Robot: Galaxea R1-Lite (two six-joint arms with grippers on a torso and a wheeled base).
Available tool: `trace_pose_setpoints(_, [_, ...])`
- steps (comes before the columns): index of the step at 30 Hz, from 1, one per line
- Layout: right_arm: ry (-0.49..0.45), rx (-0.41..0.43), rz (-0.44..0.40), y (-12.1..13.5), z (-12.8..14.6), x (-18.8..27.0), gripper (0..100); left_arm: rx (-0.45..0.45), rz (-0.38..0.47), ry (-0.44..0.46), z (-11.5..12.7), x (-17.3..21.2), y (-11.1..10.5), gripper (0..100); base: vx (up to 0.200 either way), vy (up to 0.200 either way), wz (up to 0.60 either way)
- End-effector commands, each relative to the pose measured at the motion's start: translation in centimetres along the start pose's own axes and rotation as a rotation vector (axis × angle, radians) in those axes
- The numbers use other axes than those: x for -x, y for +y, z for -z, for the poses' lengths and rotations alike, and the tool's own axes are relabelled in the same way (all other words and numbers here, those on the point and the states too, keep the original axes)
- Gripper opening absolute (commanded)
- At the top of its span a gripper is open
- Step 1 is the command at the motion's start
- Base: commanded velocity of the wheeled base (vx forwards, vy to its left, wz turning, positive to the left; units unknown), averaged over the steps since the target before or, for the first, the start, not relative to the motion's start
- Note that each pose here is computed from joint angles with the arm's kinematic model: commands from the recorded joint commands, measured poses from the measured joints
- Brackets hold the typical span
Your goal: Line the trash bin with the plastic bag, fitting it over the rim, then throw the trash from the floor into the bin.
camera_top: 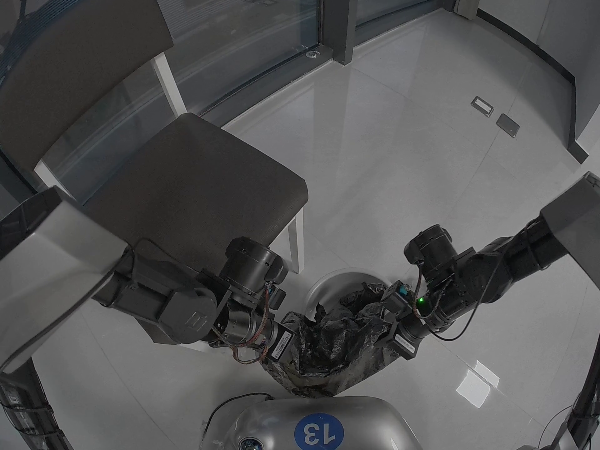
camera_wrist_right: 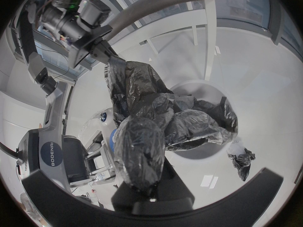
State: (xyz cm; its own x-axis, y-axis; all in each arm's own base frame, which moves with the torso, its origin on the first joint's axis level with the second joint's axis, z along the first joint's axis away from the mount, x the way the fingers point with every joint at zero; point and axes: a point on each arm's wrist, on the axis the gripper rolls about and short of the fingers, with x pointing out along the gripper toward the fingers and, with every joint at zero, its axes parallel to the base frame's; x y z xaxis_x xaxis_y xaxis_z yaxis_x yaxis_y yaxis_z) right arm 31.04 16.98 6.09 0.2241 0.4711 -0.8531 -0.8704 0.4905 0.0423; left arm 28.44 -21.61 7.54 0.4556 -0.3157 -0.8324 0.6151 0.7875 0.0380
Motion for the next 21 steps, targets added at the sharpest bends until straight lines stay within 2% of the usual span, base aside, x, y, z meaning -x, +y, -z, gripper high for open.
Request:
trace_pose_setpoints(1, [0.038, -0.007, -0.027, -0.8, 0.0, -3.1, 0, 0.001, -0.003, 0.0, 0.0, 0.0, 0.0, 0, 0.0, 0.0, 0.0])
trace_pose_setpoints(10, [0.032, -0.055, -0.033, -2.7, 0.8, -3.8, 0, 0.009, -0.002, -0.002, -0.5, -0.9, 0.0, 0, 0.0, 0.0, 0.0])
trace_pose_setpoints(21, [-0.003, -0.209, 0.076, -8.8, 3.9, -1.2, 0, 0.195, -0.017, -0.069, -2.6, -0.8, 0.1, 0, 0.0, 0.0, 0.0])
